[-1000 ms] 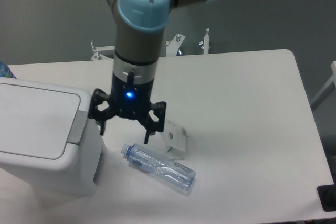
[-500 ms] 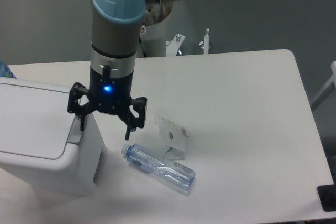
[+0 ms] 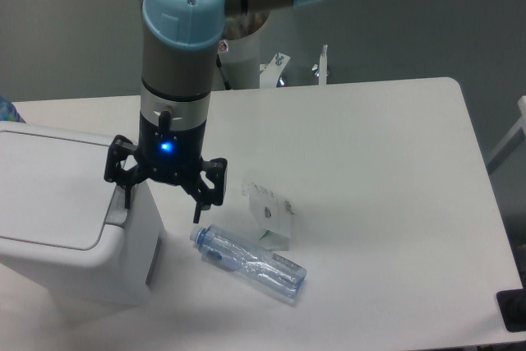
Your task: Open the trash can
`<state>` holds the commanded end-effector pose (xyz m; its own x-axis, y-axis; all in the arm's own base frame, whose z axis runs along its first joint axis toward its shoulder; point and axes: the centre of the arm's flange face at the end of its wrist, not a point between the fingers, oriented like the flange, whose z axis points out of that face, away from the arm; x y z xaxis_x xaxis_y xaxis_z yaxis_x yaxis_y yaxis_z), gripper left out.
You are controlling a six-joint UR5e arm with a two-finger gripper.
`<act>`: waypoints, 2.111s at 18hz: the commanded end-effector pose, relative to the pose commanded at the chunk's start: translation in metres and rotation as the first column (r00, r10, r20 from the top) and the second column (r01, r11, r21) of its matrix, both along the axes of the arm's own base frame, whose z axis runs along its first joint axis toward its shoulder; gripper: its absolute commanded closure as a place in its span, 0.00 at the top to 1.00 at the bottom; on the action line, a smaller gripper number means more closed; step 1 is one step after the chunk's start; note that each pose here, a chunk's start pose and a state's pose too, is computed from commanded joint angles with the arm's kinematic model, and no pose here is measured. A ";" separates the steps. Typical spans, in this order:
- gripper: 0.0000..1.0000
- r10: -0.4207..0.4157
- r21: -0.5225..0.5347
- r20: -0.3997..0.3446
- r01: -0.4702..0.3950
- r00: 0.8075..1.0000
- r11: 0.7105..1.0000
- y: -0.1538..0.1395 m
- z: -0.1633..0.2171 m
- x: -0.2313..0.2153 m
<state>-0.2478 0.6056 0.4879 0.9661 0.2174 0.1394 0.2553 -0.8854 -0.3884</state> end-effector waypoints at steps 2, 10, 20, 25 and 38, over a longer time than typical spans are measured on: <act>1.00 0.000 0.000 0.000 0.000 1.000 1.000 0.000 0.000 0.000; 1.00 -0.008 0.001 -0.006 0.008 1.000 1.000 0.000 0.001 0.000; 1.00 -0.028 0.026 -0.116 0.031 0.993 0.999 -0.041 -0.007 -0.087; 1.00 -0.206 -0.056 -0.176 0.199 0.963 0.978 -0.095 -0.050 -0.151; 1.00 -0.374 -0.408 -0.180 0.277 0.910 0.870 -0.123 -0.127 -0.241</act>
<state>-0.4885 0.4829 0.3607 0.9823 -0.1274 -0.1376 -0.1330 -0.9906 -0.0319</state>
